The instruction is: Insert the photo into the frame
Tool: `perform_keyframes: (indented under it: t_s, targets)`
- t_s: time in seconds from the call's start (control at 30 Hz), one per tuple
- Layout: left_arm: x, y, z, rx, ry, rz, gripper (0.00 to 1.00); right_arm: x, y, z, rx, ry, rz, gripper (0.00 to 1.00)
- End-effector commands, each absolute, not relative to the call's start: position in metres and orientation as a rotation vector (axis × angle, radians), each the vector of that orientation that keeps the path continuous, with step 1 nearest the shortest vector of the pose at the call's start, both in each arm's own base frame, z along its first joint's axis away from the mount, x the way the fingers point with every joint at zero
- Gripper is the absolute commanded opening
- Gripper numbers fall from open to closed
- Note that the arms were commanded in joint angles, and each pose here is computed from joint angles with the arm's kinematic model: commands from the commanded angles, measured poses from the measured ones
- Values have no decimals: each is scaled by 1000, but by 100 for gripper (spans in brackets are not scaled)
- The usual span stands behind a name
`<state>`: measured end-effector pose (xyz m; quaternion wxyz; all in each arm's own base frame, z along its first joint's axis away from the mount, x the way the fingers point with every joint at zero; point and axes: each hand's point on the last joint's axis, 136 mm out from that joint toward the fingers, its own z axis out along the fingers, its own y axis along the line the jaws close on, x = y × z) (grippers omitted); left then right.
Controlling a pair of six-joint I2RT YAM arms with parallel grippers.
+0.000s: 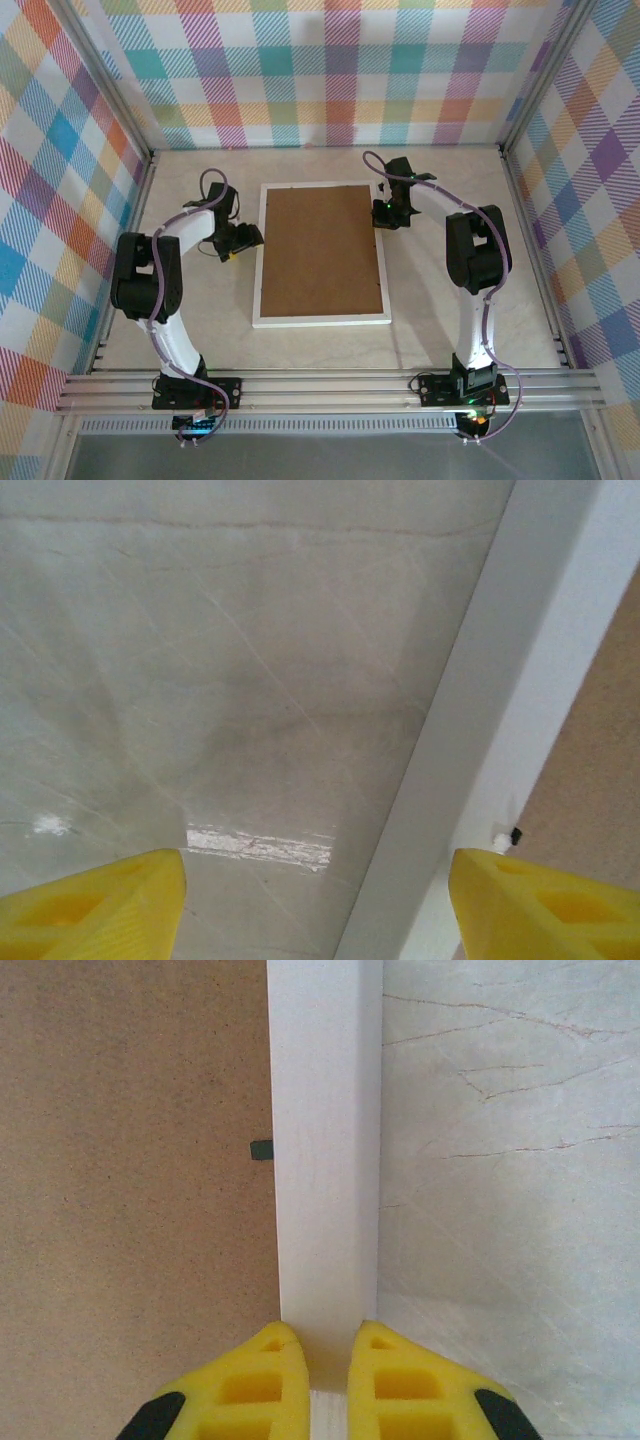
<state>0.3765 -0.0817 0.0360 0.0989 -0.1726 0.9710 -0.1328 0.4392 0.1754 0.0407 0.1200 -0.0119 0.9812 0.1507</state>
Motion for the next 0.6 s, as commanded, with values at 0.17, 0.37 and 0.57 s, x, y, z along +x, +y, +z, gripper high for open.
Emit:
perform_keyframes:
  t_s: [0.17,0.37,0.57]
  targets:
    - [389,-95,41,-480,2849,-432,71,411,173,12,-13,2984,439,11]
    - [392,-97,45,-459,2839,-427,71,410,173,11,-9,2986,441,11]
    - [389,-99,34,-452,2870,-419,71,410,174,11,-8,2986,453,11]
